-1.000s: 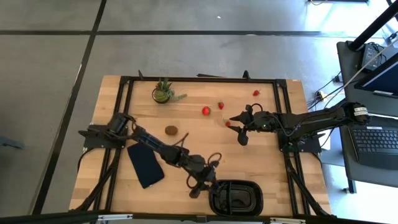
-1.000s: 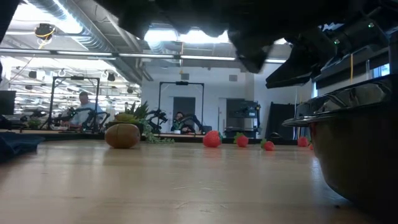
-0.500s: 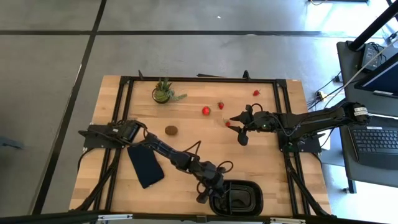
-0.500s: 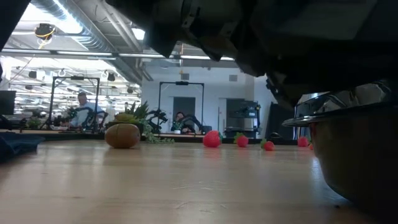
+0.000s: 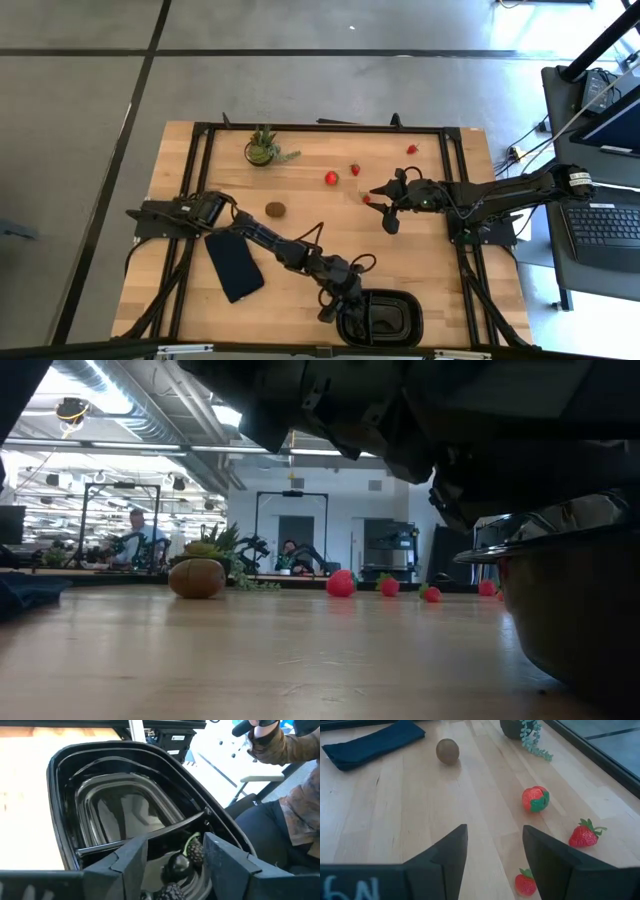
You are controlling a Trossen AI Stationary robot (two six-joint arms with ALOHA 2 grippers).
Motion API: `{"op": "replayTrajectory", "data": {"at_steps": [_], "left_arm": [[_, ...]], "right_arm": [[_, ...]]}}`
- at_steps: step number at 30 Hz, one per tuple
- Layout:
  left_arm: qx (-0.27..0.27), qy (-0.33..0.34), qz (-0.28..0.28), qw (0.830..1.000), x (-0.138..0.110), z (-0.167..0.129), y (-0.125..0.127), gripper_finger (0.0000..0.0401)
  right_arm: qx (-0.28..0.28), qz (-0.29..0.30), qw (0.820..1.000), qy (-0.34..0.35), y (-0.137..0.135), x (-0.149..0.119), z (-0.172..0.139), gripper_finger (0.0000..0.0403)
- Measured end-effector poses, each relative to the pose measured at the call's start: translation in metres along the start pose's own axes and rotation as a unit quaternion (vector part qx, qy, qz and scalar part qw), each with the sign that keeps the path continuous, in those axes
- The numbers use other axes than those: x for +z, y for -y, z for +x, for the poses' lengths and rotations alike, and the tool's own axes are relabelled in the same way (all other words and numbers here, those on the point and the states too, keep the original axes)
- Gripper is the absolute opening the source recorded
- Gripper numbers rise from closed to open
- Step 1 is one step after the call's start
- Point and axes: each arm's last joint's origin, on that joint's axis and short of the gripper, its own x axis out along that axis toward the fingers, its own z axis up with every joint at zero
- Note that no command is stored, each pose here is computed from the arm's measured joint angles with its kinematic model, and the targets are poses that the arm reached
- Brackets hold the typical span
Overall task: Pick and placing Produce into tupperware
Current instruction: Put the small red strawberry into the black container
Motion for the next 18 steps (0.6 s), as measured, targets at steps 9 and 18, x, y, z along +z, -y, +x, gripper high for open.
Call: {"op": "replayTrajectory", "data": {"at_steps": [9, 18], "left_arm": [[0.059, -0.099, -0.061, 0.991, 0.027, -0.057, -0.029, 0.0192], [0.234, -0.150, -0.056, 0.959, 0.053, -0.151, -0.047, 0.0187]], "right_arm": [[-0.003, 0.061, 0.998, -0.007, 0.001, -0.001, 0.000, 0.0193], [-0.046, 0.121, 0.989, -0.072, 0.012, 0.010, -0.003, 0.0193]]}}
